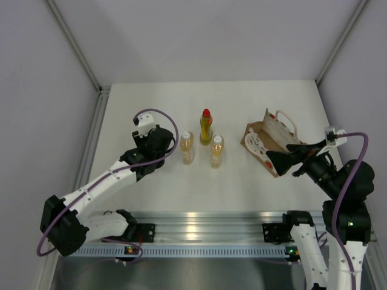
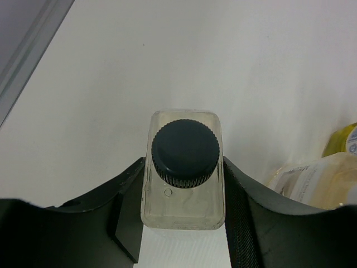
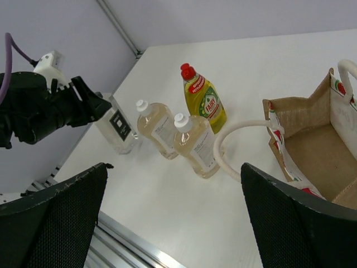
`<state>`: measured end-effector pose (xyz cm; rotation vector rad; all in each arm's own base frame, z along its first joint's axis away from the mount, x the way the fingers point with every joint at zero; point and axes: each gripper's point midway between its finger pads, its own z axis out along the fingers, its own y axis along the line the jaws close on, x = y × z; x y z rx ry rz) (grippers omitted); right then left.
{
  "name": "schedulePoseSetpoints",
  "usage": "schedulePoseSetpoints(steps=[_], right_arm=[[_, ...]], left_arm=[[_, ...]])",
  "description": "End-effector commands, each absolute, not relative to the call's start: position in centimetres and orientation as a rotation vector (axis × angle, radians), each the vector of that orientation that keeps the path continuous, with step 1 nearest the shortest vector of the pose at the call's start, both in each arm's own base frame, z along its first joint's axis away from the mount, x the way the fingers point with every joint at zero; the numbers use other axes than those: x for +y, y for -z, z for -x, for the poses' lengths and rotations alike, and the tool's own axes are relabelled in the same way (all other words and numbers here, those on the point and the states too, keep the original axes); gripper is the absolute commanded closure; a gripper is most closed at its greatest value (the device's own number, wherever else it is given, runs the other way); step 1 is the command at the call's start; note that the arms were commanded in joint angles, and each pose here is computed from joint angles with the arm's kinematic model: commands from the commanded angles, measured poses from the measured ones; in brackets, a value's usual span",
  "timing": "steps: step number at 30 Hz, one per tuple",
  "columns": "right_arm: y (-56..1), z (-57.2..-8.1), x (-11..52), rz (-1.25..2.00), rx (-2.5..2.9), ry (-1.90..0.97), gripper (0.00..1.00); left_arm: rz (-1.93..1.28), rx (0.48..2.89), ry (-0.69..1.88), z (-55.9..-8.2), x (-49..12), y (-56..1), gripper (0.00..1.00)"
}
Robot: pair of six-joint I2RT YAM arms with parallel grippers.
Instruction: Take the personal care products out of the canvas bag
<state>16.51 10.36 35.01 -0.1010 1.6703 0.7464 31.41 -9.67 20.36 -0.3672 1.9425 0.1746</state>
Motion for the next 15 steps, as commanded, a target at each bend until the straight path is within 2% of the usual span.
schedulePoseSetpoints(steps=[1, 12, 15], right_arm=[[-36.0, -15.6, 10.6, 0.146, 1.661, -0.735, 0.01], [-35.2, -15.7, 10.4, 0.126, 1.674, -0.730, 0.00], [-34.8, -15.9, 10.3, 0.116, 1.683, -0.725, 0.01]], left_arm=[[0.597, 1.745, -0.017, -31.9, -9.2, -23.8, 1.00], [0.603, 1.782, -0.082, -30.9, -9.5, -19.5, 1.00], [0.601, 1.787, -0.087, -30.7, -9.5, -19.0, 0.91]])
